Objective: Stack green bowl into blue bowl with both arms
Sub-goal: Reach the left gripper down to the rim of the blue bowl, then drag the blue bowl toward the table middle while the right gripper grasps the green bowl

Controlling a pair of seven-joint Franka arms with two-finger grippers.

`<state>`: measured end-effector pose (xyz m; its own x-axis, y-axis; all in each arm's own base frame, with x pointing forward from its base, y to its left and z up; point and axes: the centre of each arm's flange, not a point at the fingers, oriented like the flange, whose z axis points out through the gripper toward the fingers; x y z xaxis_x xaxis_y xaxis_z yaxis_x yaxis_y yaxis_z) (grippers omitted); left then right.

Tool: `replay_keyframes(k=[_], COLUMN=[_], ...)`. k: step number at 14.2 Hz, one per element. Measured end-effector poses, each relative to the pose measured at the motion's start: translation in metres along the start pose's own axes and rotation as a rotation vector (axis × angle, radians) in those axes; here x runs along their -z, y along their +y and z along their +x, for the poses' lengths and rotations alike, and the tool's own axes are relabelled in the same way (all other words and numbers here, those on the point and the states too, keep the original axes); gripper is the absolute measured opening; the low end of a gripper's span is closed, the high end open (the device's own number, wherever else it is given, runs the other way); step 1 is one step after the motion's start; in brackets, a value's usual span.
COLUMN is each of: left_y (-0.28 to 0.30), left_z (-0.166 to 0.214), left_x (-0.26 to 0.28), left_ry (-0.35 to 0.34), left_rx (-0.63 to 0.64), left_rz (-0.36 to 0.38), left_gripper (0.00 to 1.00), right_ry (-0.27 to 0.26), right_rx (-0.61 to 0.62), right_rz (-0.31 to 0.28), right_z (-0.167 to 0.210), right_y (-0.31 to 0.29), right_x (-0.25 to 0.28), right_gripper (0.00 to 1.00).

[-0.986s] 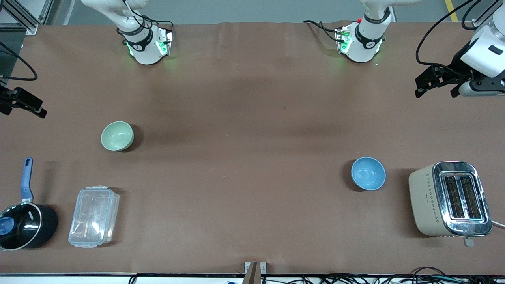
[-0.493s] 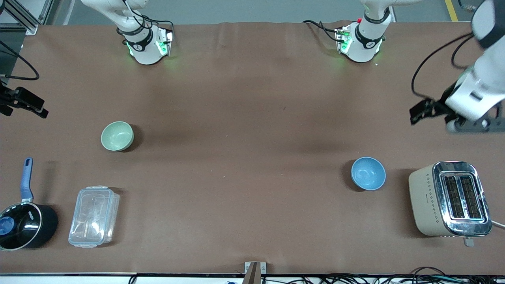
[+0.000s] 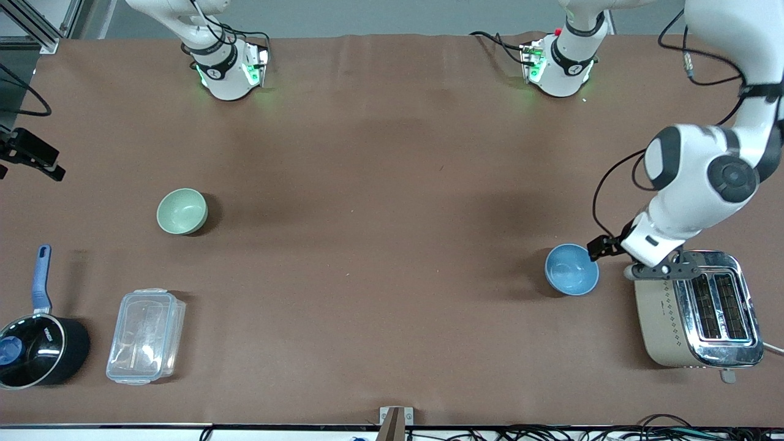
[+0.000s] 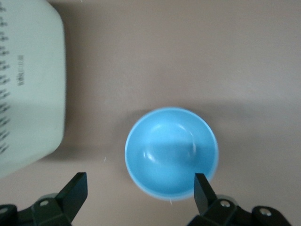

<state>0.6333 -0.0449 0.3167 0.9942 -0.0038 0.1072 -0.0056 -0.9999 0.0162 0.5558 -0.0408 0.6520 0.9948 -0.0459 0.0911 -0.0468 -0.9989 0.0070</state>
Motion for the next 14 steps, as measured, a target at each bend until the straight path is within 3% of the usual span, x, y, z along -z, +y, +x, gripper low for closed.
replay_keyframes(k=[4, 7, 9, 11, 14], left_y=[-0.01, -0.011, -0.011, -0.011, -0.009], left_z=[0.0, -0.005, -0.006, -0.006, -0.004], left_x=[-0.073, -0.105, -0.11, -0.11, -0.107], left_ry=[0.023, 0.002, -0.004, -0.002, 0.004], left_rx=[0.014, 0.018, 0.019, 0.019, 0.022], left_rz=[-0.017, -0.024, -0.024, -0.024, -0.027], left_gripper=[0.96, 0.68, 0.64, 0.41, 0.12], right_ry=[-0.043, -0.073, -0.103, -0.121, -0.129], right_rx=[0.002, -0.003, -0.03, -0.096, -0.131], right_rz=[0.001, 0.001, 0.011, 0.068, 0.094], right_z=[-0.001, 0.001, -0.001, -0.003, -0.013], right_y=[-0.001, 0.002, 0.015, 0.044, 0.081], right_x=[-0.009, -0.024, -0.042, -0.078, -0.16], right_gripper=[1.0, 1.0, 1.0, 1.0, 1.0])
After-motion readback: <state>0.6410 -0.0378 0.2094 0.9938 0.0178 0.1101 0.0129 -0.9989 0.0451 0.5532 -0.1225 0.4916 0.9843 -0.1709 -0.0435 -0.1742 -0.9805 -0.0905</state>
